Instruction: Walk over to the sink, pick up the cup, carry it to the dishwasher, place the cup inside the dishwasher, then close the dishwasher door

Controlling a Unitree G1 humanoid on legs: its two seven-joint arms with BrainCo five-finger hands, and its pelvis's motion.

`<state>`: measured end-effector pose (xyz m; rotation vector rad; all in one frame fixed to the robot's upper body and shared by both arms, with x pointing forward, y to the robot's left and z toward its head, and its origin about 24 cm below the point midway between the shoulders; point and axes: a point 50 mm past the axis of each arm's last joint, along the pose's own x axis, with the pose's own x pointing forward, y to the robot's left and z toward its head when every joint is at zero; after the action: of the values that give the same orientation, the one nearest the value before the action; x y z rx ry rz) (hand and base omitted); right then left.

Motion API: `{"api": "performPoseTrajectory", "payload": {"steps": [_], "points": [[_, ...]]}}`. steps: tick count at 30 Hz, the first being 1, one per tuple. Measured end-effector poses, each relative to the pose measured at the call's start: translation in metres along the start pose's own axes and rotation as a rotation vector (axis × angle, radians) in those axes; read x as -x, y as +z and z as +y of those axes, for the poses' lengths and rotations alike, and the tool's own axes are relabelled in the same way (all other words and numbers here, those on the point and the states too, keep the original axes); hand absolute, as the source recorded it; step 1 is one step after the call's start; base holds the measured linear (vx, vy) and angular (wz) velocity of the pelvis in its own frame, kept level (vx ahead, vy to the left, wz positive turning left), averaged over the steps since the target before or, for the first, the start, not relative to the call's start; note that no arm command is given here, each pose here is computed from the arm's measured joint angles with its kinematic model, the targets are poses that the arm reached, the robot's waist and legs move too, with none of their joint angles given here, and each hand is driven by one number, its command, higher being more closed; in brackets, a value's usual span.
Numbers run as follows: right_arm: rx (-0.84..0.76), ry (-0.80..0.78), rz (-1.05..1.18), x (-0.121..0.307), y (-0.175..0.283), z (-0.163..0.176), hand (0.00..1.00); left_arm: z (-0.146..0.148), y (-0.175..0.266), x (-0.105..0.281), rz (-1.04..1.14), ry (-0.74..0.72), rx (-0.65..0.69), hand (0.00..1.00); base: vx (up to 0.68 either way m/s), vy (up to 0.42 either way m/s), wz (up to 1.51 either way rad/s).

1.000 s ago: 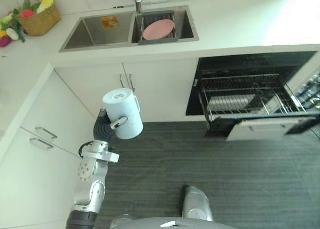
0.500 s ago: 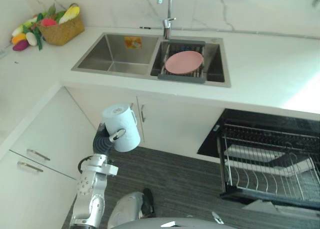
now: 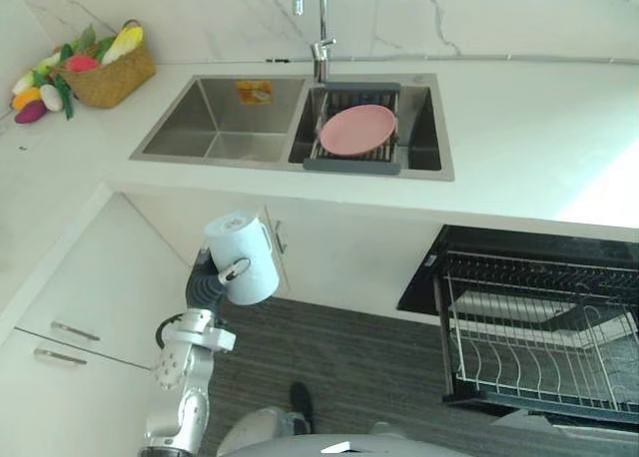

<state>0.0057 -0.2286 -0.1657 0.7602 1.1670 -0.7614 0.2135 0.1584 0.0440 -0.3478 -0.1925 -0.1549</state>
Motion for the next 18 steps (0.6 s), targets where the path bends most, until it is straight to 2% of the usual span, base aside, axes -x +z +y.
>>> {"api": "performPoseTrajectory", "payload": {"steps": [3, 7, 13, 18], "points": [[0.006, 0.047, -0.013, -0.002, 0.003, 0.012, 0.00, 0.005, 0.001, 0.000, 0.012, 0.020, -0.039, 1.00, 0.16, -0.009, -0.51], [0.101, 0.091, 0.032, -0.004, -0.006, 0.024, 0.00, 0.012, 0.007, -0.003, 0.002, 0.048, -0.076, 1.00, 0.15, -0.095, -0.25], [0.094, 0.037, 0.023, -0.001, 0.004, 0.007, 0.00, 0.002, -0.001, -0.004, 0.032, 0.022, -0.059, 1.00, 0.18, -0.093, -0.05], [0.070, 0.011, -0.017, 0.000, 0.011, 0.017, 0.00, 0.002, -0.004, -0.002, 0.045, -0.001, -0.057, 1.00, 0.10, -0.034, -0.11]]}}
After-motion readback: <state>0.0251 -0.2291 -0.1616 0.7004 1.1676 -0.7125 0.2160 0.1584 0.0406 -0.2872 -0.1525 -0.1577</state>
